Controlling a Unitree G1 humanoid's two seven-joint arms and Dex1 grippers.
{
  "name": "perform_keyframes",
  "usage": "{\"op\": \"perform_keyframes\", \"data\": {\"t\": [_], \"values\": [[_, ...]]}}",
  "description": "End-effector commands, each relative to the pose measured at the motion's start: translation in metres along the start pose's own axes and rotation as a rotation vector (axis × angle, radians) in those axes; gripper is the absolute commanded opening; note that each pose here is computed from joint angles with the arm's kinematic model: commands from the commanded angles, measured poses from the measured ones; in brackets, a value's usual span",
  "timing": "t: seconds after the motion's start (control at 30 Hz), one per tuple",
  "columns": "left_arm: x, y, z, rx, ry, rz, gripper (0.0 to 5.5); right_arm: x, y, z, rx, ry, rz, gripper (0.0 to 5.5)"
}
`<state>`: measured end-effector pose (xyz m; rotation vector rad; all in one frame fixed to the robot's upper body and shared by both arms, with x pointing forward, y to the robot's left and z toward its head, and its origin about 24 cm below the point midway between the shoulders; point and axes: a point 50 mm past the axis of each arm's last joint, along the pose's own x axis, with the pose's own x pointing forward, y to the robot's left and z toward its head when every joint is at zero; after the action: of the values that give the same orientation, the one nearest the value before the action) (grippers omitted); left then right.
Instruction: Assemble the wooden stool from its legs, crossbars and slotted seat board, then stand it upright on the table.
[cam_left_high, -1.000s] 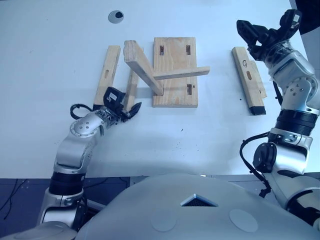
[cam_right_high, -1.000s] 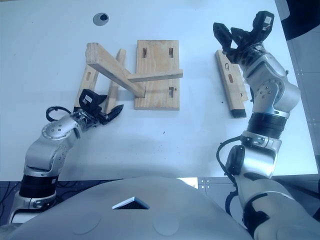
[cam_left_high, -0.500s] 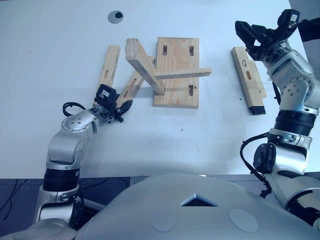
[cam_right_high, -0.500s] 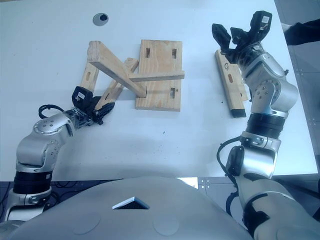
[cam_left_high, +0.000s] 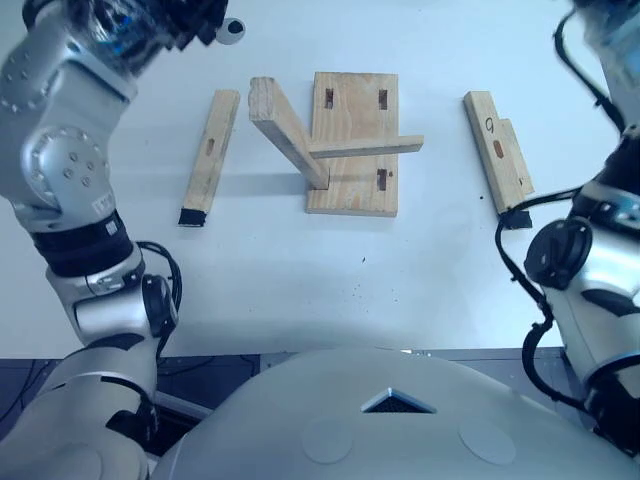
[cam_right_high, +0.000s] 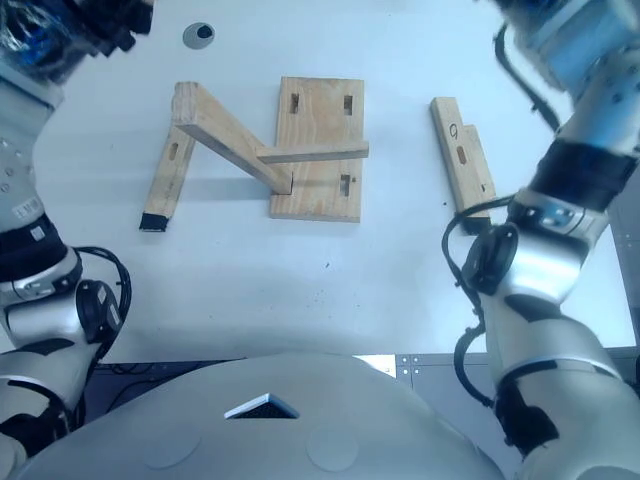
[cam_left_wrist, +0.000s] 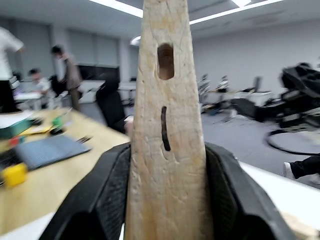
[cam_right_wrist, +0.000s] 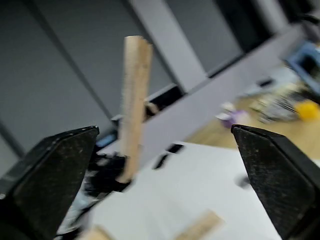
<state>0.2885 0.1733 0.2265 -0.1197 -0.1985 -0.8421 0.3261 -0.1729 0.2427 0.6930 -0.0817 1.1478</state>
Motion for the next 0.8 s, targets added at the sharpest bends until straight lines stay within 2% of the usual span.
{"op": "perform_keyframes", "data": {"t": [0.03, 0.1, 0.27, 0.4, 0.5, 0.67, 0.7, 0.8], "values": [[0.009, -0.017, 0.013, -0.049, -0.027, -0.178, 2.01, 0.011, 0.031, 0.014, 0.055, -0.004, 0.266, 5.39], [0.011, -0.027, 0.008, -0.078, -0.019, -0.243, 2.01, 0.012, 0.038, 0.014, 0.095, 0.002, 0.332, 5.4], [0.01, -0.054, -0.011, -0.145, 0.019, -0.366, 2.01, 0.012, 0.036, 0.012, 0.201, -0.015, 0.346, 5.4], [0.009, -0.063, -0.018, -0.179, 0.028, -0.399, 2.01, 0.012, 0.031, 0.01, 0.238, -0.002, 0.319, 5.4], [0.009, -0.064, -0.022, -0.197, 0.035, -0.392, 2.01, 0.009, 0.039, 0.011, 0.239, 0.024, 0.371, 4.78], [0.007, -0.067, -0.026, -0.218, 0.05, -0.402, 2.01, 0.007, 0.034, 0.01, 0.239, 0.044, 0.327, 4.02], [0.006, -0.067, -0.027, -0.223, 0.058, -0.401, 2.01, 0.007, 0.033, 0.009, 0.238, 0.045, 0.319, 3.66], [0.001, -0.066, -0.029, -0.247, 0.064, -0.396, 2.01, 0.006, 0.033, 0.007, 0.24, 0.038, 0.318, 3.16]]}}
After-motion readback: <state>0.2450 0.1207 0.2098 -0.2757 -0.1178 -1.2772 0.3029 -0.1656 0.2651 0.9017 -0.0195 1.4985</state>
